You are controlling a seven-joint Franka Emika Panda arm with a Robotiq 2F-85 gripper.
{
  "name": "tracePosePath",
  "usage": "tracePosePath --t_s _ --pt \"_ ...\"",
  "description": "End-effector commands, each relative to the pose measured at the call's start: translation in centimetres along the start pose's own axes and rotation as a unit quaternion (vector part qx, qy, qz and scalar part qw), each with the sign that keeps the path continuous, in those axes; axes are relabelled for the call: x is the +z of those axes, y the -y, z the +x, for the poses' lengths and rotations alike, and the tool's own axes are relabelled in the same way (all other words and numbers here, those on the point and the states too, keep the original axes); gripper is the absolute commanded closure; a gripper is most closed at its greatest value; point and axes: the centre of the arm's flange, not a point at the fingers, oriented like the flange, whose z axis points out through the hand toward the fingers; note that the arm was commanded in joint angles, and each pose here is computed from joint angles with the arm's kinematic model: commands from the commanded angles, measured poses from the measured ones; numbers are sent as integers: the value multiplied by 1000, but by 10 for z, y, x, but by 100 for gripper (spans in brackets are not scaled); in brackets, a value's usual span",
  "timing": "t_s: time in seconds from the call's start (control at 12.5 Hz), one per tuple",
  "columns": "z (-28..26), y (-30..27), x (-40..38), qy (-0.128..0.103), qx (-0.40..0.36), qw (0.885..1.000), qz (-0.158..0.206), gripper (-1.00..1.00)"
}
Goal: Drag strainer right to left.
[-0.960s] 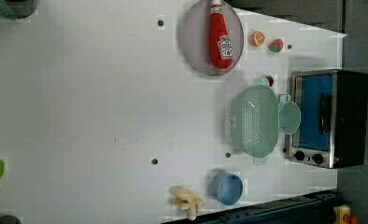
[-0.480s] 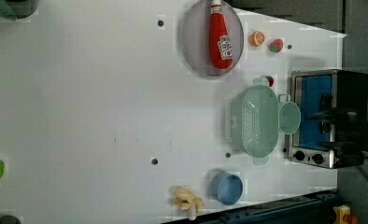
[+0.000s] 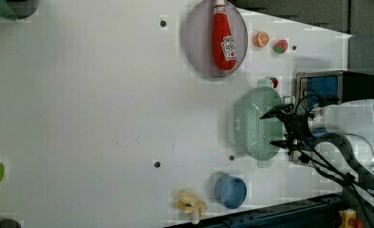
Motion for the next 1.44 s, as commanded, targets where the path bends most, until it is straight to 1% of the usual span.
tracePosePath --t_s 0.08,0.24,0.48,0.88,1.12,1.44 --pt "-10 29 -9 -18 83 995 61 -100" --pt "-19 39 20 -18 94 993 73 -100" --pt "-34 43 55 -12 97 994 57 -100" --pt "-52 47 73 -7 87 995 55 -100" --pt "-71 53 73 11 102 993 58 -100" --pt "-115 61 72 28 96 993 57 -100"
